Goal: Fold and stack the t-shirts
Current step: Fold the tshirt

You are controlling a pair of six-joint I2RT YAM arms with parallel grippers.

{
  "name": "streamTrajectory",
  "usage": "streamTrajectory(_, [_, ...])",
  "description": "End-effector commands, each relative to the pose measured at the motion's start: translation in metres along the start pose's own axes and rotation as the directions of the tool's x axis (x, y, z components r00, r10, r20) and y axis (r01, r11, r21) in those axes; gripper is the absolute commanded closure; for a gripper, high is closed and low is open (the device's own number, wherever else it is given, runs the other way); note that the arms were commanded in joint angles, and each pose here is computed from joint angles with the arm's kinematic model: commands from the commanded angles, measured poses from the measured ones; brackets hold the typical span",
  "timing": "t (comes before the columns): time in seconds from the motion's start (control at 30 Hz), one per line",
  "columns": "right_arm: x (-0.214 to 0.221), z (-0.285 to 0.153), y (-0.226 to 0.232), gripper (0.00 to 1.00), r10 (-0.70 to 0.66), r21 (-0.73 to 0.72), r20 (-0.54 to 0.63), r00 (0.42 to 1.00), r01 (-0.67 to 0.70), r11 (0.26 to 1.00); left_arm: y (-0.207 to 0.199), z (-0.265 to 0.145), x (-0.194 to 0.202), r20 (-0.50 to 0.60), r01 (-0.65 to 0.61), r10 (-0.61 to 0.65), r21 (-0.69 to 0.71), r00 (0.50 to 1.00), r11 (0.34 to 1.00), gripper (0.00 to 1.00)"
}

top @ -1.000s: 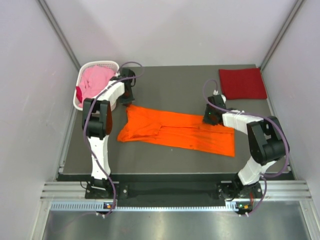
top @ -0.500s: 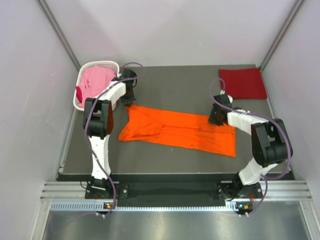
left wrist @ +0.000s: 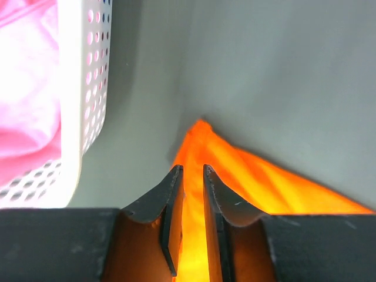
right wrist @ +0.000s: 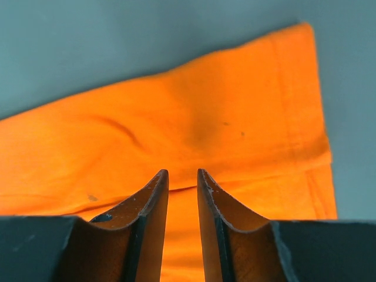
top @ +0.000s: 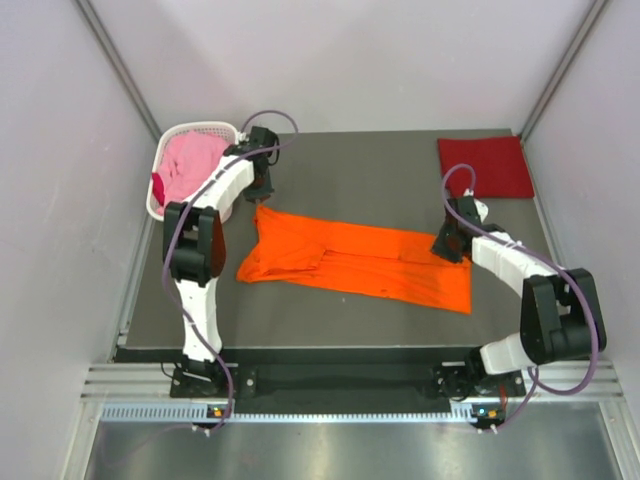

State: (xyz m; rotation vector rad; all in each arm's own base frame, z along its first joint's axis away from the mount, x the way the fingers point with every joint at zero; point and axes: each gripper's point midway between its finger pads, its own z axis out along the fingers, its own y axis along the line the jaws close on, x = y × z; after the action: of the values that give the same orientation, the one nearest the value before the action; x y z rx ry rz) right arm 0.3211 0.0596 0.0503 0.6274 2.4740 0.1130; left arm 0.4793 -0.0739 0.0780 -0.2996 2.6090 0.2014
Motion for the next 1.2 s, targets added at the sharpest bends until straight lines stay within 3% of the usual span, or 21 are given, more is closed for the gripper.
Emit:
streamTrajectory(0.0, [-0.006,-0.002,-0.012,0.72,0.061,0.026,0.025,0.998,-0.062,0.998,-0.001,-0.062,-0.028,0.126,-0.006,0.004,0.014,0.992,1.000,0.74])
streamTrajectory(0.13, [0.000,0.012,-0.031,0.73,0.084,0.071,-0.002,0.996,-0.083,0.994,-0.012,-0.084,-0.015,0.126,-0.020,0.012,0.064,0.992,0.998,0.73])
streamTrajectory(0.3, [0.003,0.022,-0.059,0.75,0.127,0.130,0.006,0.992,-0.127,0.983,-0.045,-0.089,0.044,0.037,-0.041,0.034,0.208,0.999,0.977,0.73])
streamTrajectory(0.47, [0.008,0.025,-0.076,0.75,0.156,0.164,-0.006,0.988,-0.153,0.975,-0.047,-0.069,0.087,-0.031,-0.038,0.044,0.175,0.999,0.984,0.74])
streamTrajectory(0.67, [-0.010,0.010,-0.064,0.75,0.146,0.110,0.028,0.989,-0.148,0.983,-0.040,-0.024,0.109,-0.076,-0.041,0.045,0.060,0.996,0.997,0.76])
streamTrajectory(0.93, [-0.067,-0.054,-0.034,0.70,0.153,-0.039,0.184,0.971,-0.149,0.988,-0.060,0.034,0.091,-0.070,-0.069,0.067,-0.030,0.995,0.997,0.79])
streamTrajectory(1.17, [-0.113,-0.108,0.009,0.67,0.246,-0.305,0.345,0.906,-0.140,0.942,-0.120,0.074,0.012,0.095,-0.082,0.074,0.078,0.993,0.994,0.80])
